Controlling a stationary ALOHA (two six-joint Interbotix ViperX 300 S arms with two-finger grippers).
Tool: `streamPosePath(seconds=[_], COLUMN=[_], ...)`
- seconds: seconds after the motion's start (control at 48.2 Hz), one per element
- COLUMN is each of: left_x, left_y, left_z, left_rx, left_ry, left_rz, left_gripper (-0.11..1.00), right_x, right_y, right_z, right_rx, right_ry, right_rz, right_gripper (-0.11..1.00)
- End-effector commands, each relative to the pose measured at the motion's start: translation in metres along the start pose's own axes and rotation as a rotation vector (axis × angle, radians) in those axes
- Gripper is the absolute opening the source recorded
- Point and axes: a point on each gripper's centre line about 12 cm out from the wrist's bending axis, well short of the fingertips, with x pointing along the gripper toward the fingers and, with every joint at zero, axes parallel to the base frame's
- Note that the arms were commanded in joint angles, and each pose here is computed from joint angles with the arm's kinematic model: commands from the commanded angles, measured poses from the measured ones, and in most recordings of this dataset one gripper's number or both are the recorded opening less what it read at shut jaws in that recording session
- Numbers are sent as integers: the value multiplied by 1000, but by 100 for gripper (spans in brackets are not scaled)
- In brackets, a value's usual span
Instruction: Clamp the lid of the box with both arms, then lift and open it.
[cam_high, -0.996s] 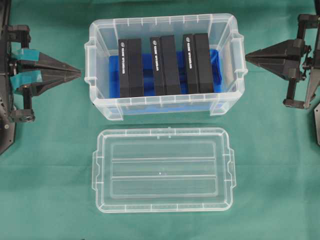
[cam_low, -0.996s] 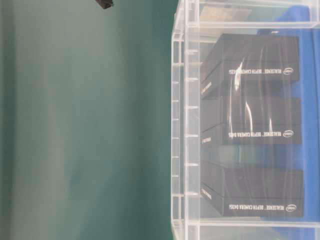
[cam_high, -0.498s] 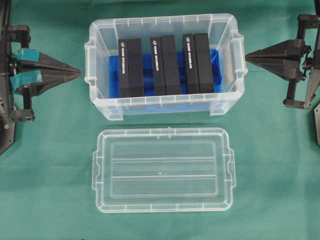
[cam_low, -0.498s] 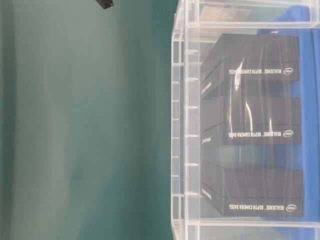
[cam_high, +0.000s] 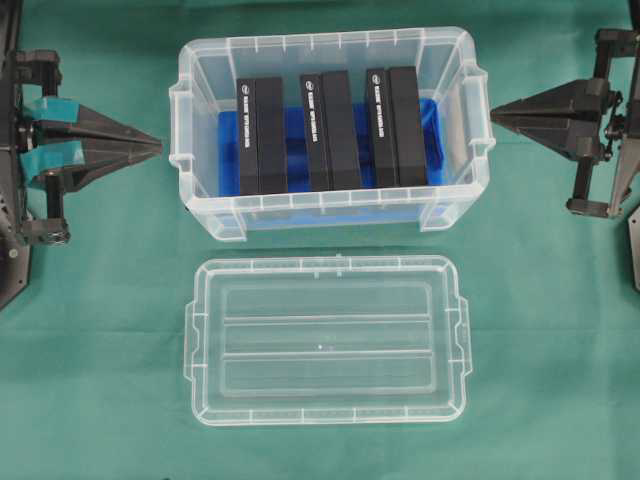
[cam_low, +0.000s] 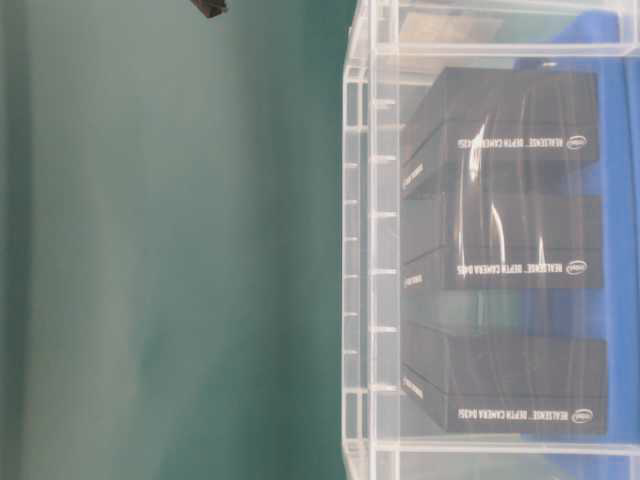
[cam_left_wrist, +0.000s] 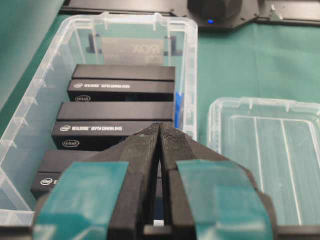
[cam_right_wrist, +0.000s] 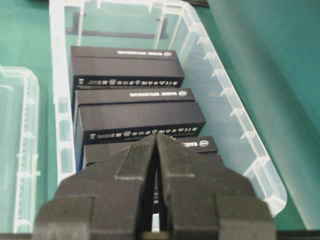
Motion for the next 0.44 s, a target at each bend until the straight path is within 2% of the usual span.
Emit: streamPosePath(seconds=[0.0,0.415], left_x=[0,0], left_y=[-1,0], left_z=[7,6], left_rx=[0,0], left_ry=[-20,-17], left_rz=[-5,-3], left_gripper=[1,1], right_x=[0,0], right_y=[1,1], right_z=[8,8], right_rx=[2,3], right_ry=[-25,-25], right_rz=[6,7], right_gripper=[0,0])
